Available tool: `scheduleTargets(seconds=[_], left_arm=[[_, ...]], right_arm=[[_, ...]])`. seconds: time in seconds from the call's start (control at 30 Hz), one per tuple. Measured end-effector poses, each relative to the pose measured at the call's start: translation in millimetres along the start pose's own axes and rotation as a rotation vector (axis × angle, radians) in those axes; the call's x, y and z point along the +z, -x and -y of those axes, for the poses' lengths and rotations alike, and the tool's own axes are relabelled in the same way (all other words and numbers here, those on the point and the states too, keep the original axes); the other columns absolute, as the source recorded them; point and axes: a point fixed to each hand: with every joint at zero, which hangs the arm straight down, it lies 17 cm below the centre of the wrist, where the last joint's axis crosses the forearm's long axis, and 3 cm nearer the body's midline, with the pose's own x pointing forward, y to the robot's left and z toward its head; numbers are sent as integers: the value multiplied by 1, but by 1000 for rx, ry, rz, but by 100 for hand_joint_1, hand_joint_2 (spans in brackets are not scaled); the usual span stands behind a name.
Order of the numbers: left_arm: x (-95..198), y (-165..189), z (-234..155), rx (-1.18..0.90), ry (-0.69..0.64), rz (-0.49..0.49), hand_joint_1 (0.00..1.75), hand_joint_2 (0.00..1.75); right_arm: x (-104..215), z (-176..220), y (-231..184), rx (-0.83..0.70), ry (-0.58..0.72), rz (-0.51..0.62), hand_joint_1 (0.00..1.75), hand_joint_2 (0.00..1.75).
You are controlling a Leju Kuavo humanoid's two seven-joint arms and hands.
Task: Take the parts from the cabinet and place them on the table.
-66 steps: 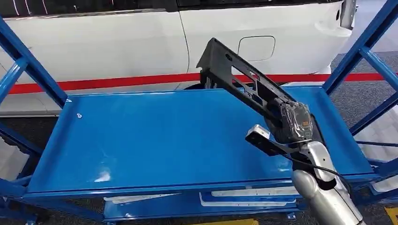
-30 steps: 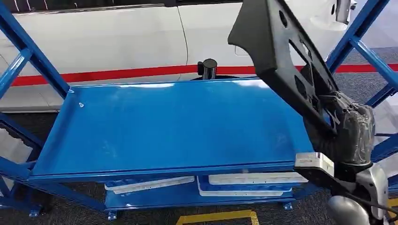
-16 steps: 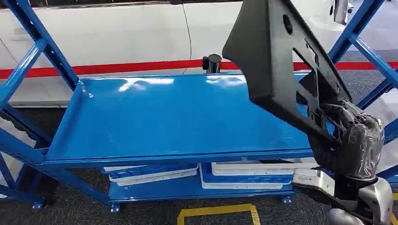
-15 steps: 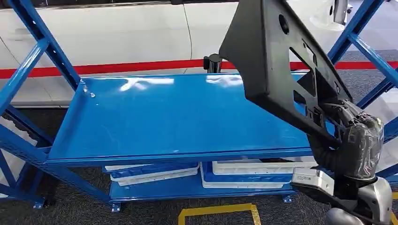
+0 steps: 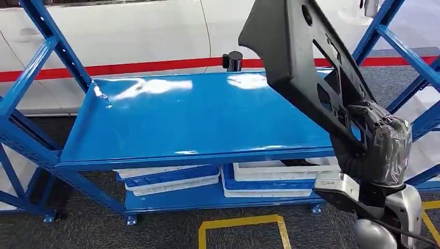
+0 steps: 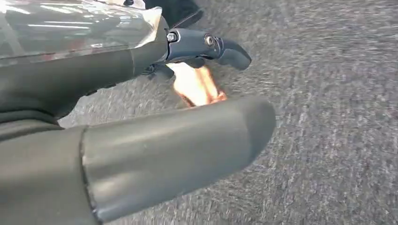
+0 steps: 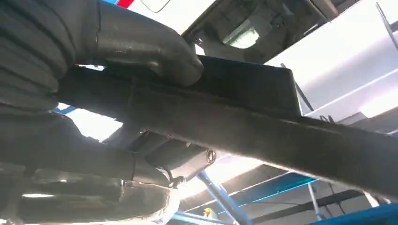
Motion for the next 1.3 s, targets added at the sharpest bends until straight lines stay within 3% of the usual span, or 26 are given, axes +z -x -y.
scheduleTargets(seconds=[0.43,0.97,1.3], left_arm=[[1,11,-8,53,-55,-57,0,0],[1,11,-8,55,-61,-55,0,0],[3,22,-15,134,-126,-109,0,0]], right_arm=[[-23,-23,-12,-64,-4,2,152,175],[-30,-23,9,-100,-4,-42,152,175],[-37,-38,22,-175,-21,-45,152,175]])
